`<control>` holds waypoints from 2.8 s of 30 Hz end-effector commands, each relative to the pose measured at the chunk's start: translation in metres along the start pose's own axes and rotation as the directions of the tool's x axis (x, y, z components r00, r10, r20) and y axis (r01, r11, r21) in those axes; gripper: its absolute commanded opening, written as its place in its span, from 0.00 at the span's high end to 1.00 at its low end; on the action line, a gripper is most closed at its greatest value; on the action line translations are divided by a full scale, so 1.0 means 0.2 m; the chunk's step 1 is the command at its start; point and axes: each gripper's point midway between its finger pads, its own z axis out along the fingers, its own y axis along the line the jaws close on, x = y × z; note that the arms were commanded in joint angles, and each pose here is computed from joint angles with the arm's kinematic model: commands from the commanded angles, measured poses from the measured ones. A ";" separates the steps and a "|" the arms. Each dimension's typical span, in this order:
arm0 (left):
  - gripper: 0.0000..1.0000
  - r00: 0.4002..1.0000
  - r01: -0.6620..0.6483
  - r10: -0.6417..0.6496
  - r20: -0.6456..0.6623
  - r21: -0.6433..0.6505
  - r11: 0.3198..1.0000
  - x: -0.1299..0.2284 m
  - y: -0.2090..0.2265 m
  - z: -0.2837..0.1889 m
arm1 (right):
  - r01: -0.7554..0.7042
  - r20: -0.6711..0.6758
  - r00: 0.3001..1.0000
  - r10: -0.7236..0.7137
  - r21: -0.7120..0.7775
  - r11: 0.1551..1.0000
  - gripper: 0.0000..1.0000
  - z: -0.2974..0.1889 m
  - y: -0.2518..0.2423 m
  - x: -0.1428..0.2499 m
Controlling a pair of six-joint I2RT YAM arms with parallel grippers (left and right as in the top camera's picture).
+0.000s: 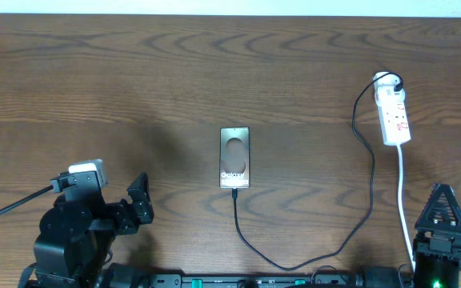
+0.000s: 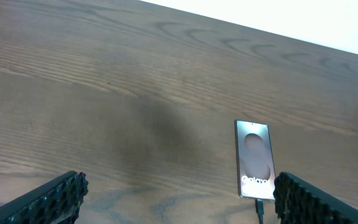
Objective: Plug charger to phone and switch on socket
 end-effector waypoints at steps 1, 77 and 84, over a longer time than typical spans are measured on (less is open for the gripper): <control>0.02 1.000 0.005 -0.005 0.003 0.000 1.000 0.00 0.00 -0.01 | 0.064 0.047 0.997 -0.065 0.023 0.998 0.01 0.00 -0.02 -0.04; 0.02 1.000 0.005 -0.005 0.003 0.000 1.000 0.00 0.00 -0.01 | 0.896 -0.063 0.357 -0.932 -0.259 0.361 0.01 0.46 -0.63 0.61; 0.02 1.000 0.005 -0.005 0.003 0.000 1.000 0.00 0.00 -0.01 | 0.937 -0.038 0.244 -0.969 -0.247 0.246 0.01 0.46 -0.64 0.59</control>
